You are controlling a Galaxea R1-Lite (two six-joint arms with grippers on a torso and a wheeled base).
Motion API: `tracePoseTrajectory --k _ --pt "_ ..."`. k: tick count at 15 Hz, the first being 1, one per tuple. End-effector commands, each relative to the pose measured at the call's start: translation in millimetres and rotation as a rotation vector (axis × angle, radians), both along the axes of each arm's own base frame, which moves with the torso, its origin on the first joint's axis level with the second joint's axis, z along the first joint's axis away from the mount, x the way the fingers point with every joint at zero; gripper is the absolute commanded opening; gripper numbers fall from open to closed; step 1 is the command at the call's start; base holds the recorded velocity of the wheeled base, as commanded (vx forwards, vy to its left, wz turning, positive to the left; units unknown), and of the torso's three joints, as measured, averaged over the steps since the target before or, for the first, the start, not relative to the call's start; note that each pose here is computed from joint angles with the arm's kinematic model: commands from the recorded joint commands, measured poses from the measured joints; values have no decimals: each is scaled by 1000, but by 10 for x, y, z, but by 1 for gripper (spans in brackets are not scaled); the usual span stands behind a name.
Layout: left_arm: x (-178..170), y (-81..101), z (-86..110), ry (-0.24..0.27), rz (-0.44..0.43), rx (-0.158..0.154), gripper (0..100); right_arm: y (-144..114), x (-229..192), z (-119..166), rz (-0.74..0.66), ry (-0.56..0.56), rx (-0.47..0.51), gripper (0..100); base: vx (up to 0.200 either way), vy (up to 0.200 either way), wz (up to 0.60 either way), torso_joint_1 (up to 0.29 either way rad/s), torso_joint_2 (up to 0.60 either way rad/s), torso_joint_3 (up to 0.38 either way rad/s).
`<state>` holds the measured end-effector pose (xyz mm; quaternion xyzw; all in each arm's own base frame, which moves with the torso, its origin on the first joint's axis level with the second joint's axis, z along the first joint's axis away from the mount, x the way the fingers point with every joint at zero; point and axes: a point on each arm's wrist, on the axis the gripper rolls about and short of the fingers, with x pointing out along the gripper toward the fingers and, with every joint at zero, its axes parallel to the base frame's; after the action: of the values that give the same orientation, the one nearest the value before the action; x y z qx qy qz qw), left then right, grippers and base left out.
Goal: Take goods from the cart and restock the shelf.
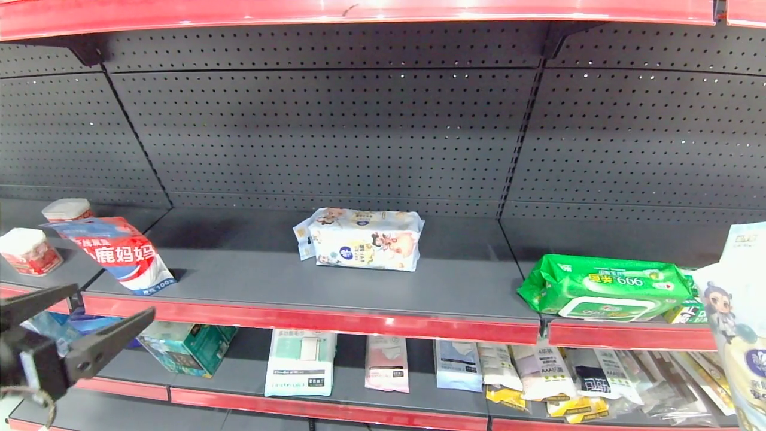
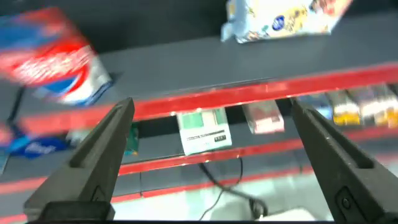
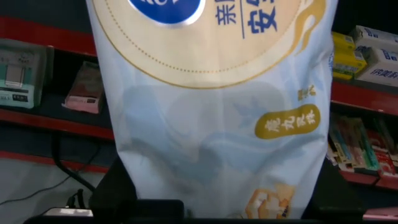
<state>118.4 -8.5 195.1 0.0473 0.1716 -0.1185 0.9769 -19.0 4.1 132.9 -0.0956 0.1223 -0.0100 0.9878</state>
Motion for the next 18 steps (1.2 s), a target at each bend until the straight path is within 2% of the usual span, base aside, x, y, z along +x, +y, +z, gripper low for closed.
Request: tracePoseTrajectory --k 1,2,6,7,10,11,13,16,18 --pt "688 -38 -68 136 -95 42 100 6 -46 -63 1 -25 -3 0 0 0 0 0 0 0" --pt "1080 -57 -122 177 -145 83 100 9 -81 -117 -3 -43 -8 0 0 0 0 0 0 0" --pt "1635 -108 -346 232 -318 74 100 12 -95 -203 -7 -37 -25 0 0 0 0 0 0 0" --pt "1764 -117 -363 228 -342 73 100 12 -96 -213 -4 -37 -39 0 0 0 0 0 0 0" --pt "2101 -134 -435 210 -386 101 100 12 -97 -232 -8 -33 -46 0 0 0 0 0 0 0" --pt "2201 -148 -472 207 -412 94 100 12 -95 -240 -13 -30 -46 0 0 0 0 0 0 0" --pt "2367 -175 -536 196 -451 99 100 12 -111 -259 -22 -40 -51 0 0 0 0 0 0 0" --pt "2612 -232 -670 156 -570 117 100 10 -114 -328 -29 -33 -58 0 0 0 0 0 0 0" --pt "2768 -312 -670 122 -614 109 100 9 -112 -336 -28 -29 -70 0 0 0 0 0 0 0"
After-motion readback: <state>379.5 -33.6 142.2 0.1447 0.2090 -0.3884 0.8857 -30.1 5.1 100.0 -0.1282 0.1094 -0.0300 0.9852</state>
